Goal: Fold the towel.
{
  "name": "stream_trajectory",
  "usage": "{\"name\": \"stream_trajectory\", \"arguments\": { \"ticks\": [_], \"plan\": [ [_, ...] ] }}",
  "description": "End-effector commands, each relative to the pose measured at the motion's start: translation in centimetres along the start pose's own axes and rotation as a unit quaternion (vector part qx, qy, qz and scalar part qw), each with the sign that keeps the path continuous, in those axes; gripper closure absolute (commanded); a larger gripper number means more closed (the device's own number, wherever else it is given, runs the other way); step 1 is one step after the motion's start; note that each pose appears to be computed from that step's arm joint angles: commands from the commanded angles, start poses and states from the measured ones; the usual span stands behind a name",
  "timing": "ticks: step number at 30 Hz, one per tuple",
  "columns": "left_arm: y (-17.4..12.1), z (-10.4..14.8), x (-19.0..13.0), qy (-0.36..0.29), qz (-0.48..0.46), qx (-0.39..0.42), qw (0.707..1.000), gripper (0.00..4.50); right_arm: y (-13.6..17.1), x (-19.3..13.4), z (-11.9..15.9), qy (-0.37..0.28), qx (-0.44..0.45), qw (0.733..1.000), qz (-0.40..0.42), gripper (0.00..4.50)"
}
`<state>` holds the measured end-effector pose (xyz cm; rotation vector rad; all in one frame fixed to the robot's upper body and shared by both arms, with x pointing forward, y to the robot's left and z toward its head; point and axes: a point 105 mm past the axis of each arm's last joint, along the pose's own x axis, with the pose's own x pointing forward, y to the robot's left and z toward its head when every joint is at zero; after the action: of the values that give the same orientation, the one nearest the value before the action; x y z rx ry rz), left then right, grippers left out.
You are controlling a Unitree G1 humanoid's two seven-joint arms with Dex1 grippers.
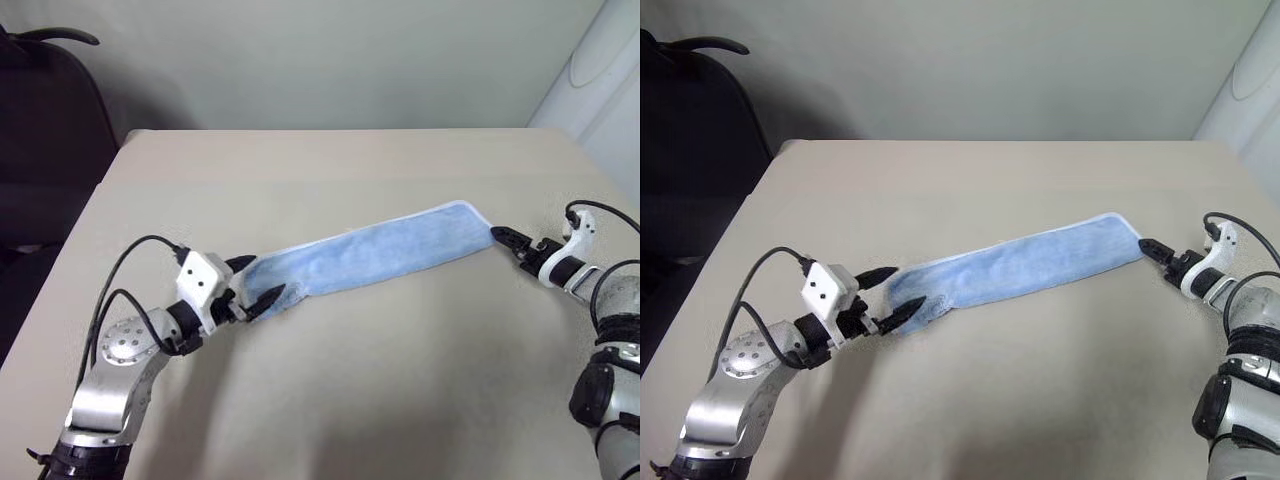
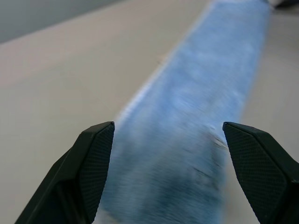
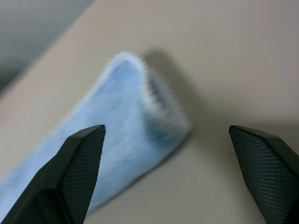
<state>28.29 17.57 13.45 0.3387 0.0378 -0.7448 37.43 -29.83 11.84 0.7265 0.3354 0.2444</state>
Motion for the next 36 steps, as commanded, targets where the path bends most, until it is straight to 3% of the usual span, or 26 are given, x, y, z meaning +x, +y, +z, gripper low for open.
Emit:
{"name": "stream_trajectory", "arguments": {
  "ticks": [1, 10, 17, 22, 28, 30, 36],
  "plan": [
    [-0.9, 0.2, 0.5, -0.001, -0.025, 0.046, 0.999, 0.46, 1.4, -0.2, -0.7, 0.002, 0.042, 0.999, 0.017, 0.02],
    [-1.5, -0.1, 1.3, 0.003, -0.045, 0.050, 0.998, 0.46, 2.0, 3.4, -2.4, -0.002, 0.081, 0.997, -0.006, 0.02],
    [-1.7, -2.9, -0.1, 0.066, -0.058, 0.062, 0.994, 0.46, 2.3, 6.2, -1.7, -0.020, 0.082, 0.996, -0.028, 0.02],
    [-1.6, -4.8, -1.0, 0.102, -0.052, 0.077, 0.990, 0.46, 2.2, 6.5, -1.1, -0.029, 0.080, 0.996, -0.030, 1.61],
    [-2.1, -4.3, -1.3, 0.083, -0.046, 0.056, 0.994, 0.46, 0.5, 5.2, 0.6, -0.068, 0.084, 0.993, -0.056, 3.73],
    [-2.4, -3.1, -1.3, 0.053, -0.047, 0.025, 0.997, 0.46, -0.1, 4.5, 1.5, -0.090, 0.086, 0.990, -0.061, 4.40],
    [-3.2, 0.7, -1.6, -0.030, -0.066, -0.065, 0.995, 0.46, -1.0, 2.7, 4.2, -0.137, 0.065, 0.986, -0.068, 4.45]
  ]
}}
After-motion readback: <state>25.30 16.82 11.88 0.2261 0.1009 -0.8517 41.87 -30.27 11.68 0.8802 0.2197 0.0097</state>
